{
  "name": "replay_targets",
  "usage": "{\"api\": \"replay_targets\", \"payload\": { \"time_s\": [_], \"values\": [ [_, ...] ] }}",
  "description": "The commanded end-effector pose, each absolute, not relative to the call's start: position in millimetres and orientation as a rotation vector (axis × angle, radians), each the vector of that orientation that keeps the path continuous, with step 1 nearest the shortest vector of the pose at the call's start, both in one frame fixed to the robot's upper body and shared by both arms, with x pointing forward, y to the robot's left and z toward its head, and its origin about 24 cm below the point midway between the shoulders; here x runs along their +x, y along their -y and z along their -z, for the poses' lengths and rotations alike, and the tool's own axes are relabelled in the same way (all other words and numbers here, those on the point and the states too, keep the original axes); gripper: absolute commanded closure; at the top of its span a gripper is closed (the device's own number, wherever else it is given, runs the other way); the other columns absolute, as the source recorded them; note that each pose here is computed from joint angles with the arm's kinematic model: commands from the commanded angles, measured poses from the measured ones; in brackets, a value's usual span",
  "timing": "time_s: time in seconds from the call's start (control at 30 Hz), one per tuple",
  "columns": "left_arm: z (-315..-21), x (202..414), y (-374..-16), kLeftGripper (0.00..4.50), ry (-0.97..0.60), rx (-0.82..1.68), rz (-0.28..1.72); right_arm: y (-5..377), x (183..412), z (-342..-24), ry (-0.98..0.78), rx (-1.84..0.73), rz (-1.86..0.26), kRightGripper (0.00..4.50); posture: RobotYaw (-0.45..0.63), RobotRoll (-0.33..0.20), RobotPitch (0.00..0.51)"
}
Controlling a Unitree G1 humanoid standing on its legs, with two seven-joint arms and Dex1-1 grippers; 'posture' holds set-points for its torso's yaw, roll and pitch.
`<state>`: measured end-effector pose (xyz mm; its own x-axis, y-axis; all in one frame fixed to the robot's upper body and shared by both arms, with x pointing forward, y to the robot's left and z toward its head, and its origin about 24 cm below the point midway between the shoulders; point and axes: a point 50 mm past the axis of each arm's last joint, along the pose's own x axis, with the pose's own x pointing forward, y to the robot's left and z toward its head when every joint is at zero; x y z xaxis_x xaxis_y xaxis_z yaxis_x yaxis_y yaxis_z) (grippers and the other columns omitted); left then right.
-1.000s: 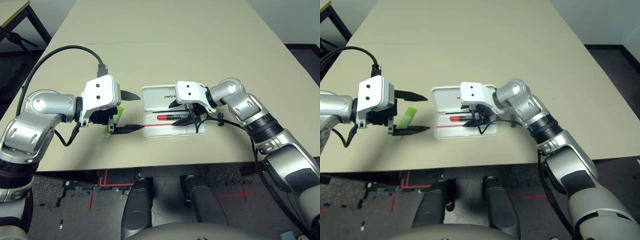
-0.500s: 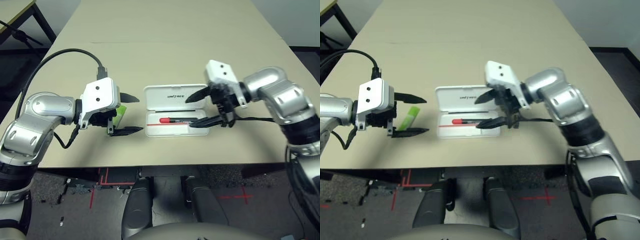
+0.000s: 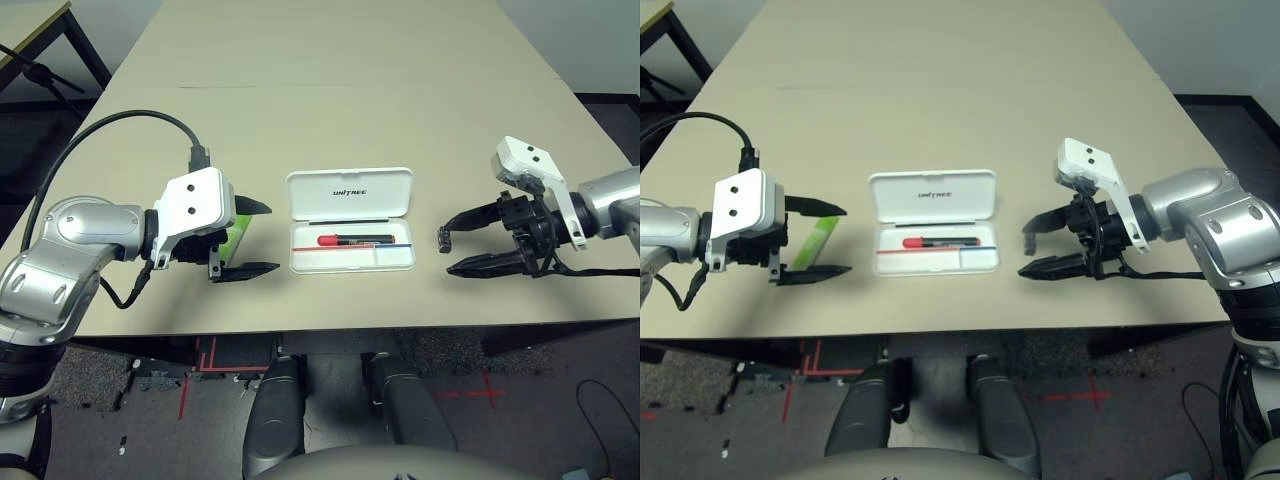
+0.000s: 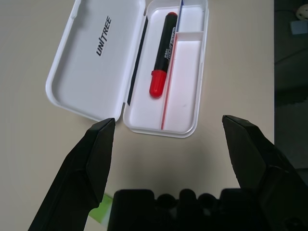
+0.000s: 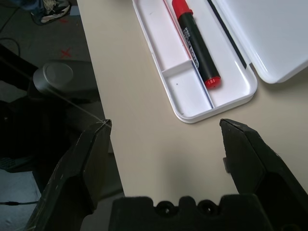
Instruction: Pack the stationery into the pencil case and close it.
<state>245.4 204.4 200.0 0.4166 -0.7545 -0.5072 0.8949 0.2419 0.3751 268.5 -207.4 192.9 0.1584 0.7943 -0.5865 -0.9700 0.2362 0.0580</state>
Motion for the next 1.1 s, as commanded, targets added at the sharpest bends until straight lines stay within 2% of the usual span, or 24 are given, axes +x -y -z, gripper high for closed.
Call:
{"api": "replay_targets", "payload": {
  "time_s": [0.03,0.13,0.23,0.43,0.7,1.1],
  "values": [
    [-191.1,254.2,-218.2,0.00,-0.313,0.637,0.994,206.0,269.2,-195.1,-0.526,-0.379,-1.300,0.01,0.07,0.000,0.156],
    [-186.5,258.6,-224.6,0.00,-0.372,0.573,0.881,205.2,270.7,-193.0,-0.523,-0.383,-1.295,0.01,0.07,0.000,0.156],
    [-181.5,264.5,-231.2,0.00,-0.477,0.465,0.712,203.6,272.9,-190.9,-0.513,-0.384,-1.284,0.01,0.07,0.000,0.158],
    [-172.4,266.4,-241.0,0.00,-0.682,0.318,0.502,199.3,273.0,-184.7,-0.512,-0.377,-1.288,0.01,0.07,0.000,0.163],
    [-160.9,268.2,-239.2,0.00,-0.799,0.286,0.411,197.7,273.6,-181.6,-0.513,-0.386,-1.286,0.01,0.07,0.000,0.165],
    [-143.7,284.8,-231.6,0.00,-0.836,0.259,0.380,195.7,273.0,-180.7,-0.514,-0.394,-1.286,0.01,0.05,0.000,0.172]
  ]
}}
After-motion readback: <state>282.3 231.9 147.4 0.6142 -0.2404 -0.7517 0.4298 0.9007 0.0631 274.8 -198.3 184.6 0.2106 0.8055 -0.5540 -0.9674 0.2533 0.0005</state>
